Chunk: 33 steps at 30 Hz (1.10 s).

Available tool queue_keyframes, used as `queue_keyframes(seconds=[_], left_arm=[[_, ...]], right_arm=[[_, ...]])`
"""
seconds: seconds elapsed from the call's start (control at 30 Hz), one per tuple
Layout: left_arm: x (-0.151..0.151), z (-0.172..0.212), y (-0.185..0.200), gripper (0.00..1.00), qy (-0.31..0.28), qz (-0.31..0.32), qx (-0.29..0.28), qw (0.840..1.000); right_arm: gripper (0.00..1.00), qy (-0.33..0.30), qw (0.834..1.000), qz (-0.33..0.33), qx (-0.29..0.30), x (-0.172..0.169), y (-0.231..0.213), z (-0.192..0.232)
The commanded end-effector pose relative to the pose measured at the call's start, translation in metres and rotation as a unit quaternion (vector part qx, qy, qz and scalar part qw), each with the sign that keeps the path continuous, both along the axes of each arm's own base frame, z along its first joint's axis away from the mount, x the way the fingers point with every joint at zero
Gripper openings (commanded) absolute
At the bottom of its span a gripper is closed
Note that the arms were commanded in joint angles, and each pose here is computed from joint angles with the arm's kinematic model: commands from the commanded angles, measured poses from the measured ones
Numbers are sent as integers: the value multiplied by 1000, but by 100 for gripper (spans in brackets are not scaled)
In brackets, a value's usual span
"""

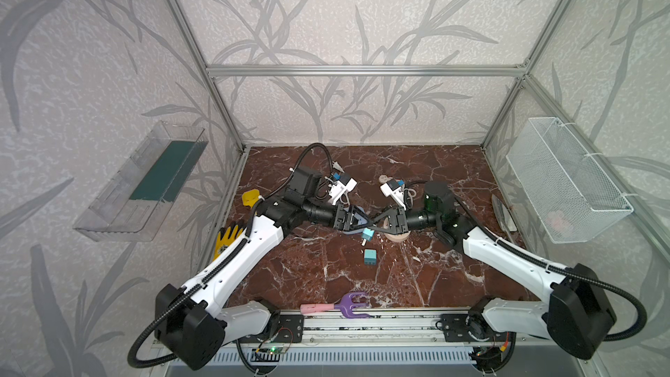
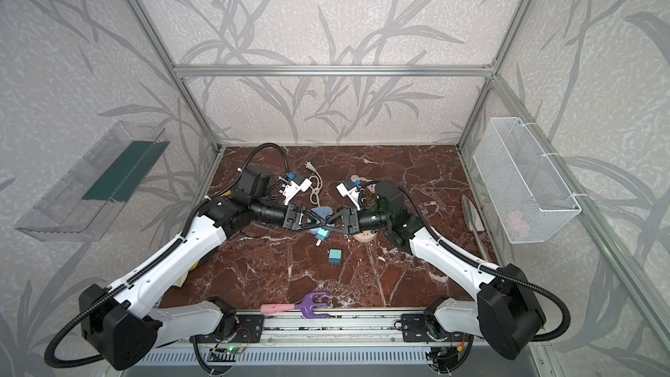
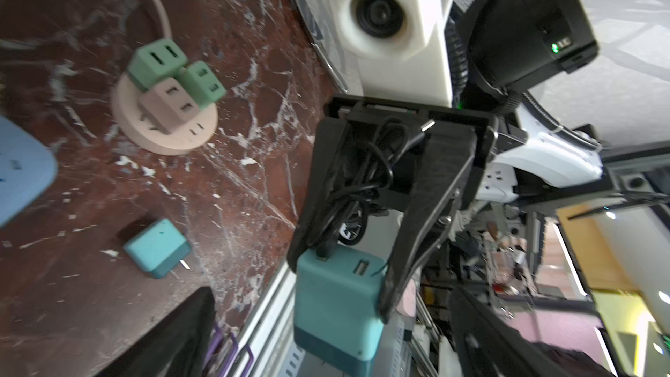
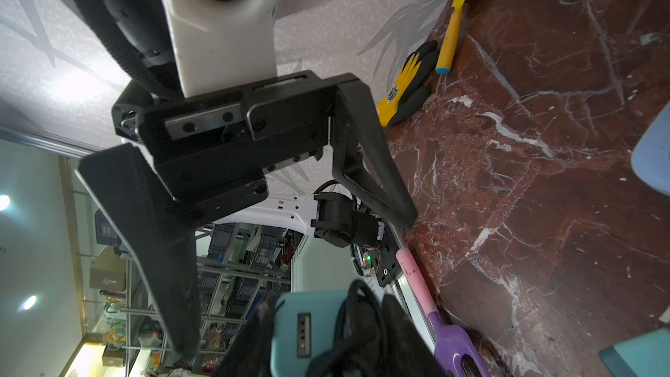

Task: Insert the plug
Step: 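Open the left gripper and withdraw while the right gripper carries the charger away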

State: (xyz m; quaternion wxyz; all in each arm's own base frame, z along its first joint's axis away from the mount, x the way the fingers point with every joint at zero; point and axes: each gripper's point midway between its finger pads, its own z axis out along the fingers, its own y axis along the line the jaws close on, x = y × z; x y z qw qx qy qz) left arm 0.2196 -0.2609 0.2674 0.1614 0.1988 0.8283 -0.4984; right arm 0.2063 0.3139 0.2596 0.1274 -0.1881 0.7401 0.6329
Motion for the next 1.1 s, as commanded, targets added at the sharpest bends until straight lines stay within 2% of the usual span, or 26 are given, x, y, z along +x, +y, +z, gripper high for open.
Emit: queue_keyframes(seconds=[0.0, 0.07, 0.17, 0.3, 0.4, 0.47, 0.57, 0.6, 0.73, 0.93, 1.07], left_arm=[[21, -42, 45, 99, -15, 95, 148, 984], [38, -57, 62, 99, -5, 163, 177, 971], [54, -74, 81, 99, 50, 226, 201, 952], [62, -81, 107, 99, 43, 277, 257, 925], [68, -76, 123, 99, 6, 330, 251, 910], [68, -70, 133, 97, -10, 353, 243, 903], [64, -65, 145, 91, -23, 369, 259, 892], [63, -65, 149, 90, -26, 375, 264, 888], [58, -68, 156, 88, -38, 390, 260, 883], [56, -75, 160, 85, -40, 418, 238, 876], [54, -83, 159, 85, -31, 421, 229, 877]], right_arm=[[0, -38, 998, -40, -31, 11, -5, 5], [0, -47, 995, -69, -51, 19, -8, 2], [0, -65, 988, -104, -91, 31, -11, -3], [0, -106, 969, -151, -165, 47, -11, -11], [0, -153, 942, -196, -227, 62, -7, -20], [0, -198, 909, -244, -275, 77, -7, -26], [0, -235, 873, -290, -315, 95, 2, -31], [0, -242, 865, -303, -317, 100, 5, -32], [0, -264, 846, -345, -309, 122, 23, -42], [0, -266, 827, -378, -320, 146, 45, -64], [0, -275, 819, -384, -326, 154, 59, -80]])
